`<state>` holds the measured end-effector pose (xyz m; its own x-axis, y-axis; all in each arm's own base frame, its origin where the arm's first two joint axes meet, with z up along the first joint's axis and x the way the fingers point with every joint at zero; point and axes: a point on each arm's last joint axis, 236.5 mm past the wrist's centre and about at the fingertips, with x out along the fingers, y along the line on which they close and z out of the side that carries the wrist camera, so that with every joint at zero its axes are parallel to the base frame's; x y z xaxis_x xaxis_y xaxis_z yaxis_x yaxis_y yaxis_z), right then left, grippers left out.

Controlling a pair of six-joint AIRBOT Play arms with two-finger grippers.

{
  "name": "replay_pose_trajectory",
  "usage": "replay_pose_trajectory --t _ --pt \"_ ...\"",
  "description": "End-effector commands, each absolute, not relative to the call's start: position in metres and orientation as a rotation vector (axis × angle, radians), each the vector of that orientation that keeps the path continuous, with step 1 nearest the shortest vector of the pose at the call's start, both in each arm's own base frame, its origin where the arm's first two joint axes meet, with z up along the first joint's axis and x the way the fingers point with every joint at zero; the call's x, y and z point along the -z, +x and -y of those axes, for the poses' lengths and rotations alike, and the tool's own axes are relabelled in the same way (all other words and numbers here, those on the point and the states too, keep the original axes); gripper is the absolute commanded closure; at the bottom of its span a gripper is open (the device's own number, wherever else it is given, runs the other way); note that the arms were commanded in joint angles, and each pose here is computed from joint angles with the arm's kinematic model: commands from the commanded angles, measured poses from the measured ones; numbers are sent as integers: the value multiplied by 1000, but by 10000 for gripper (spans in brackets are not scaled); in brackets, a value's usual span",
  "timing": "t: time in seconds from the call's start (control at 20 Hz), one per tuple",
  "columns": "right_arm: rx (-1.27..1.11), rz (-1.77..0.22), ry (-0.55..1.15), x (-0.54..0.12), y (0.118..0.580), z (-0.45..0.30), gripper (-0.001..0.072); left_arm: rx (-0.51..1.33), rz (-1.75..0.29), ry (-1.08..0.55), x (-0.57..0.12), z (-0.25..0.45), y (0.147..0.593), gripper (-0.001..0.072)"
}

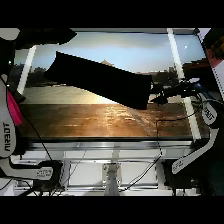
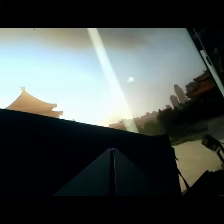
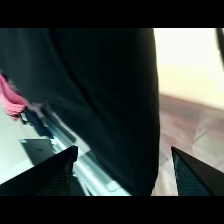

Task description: Fold the clothes and pants, and hang the long-sleeved shirts on hangers.

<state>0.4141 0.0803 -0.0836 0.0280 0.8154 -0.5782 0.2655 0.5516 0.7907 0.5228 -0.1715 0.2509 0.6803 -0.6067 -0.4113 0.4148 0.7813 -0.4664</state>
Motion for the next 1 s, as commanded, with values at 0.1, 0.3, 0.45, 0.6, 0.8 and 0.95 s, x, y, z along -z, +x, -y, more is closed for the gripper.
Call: replay_pose_trajectory --t 0.1,0.3,0.45,0.6,0.8,0.95 --pt "-508 -1503 815 106 427 -112 67 599 -612 -344 -246 173 518 702" --pt "-534 -1512 776 107 425 -133 677 599 -615 -345 -245 173 518 702" --pt "-537 -1542 791 104 419 -134 698 598 -623 -346 -241 174 519 702" --pt "-458 -1602 741 102 406 -109 698 601 -657 -351 -224 178 524 703" --pt "-328 -1696 654 97 378 -45 698 644 -773 -349 -174 209 526 703" --pt "-256 -1732 650 86 358 1 697 701 -870 -334 -129 253 520 704"
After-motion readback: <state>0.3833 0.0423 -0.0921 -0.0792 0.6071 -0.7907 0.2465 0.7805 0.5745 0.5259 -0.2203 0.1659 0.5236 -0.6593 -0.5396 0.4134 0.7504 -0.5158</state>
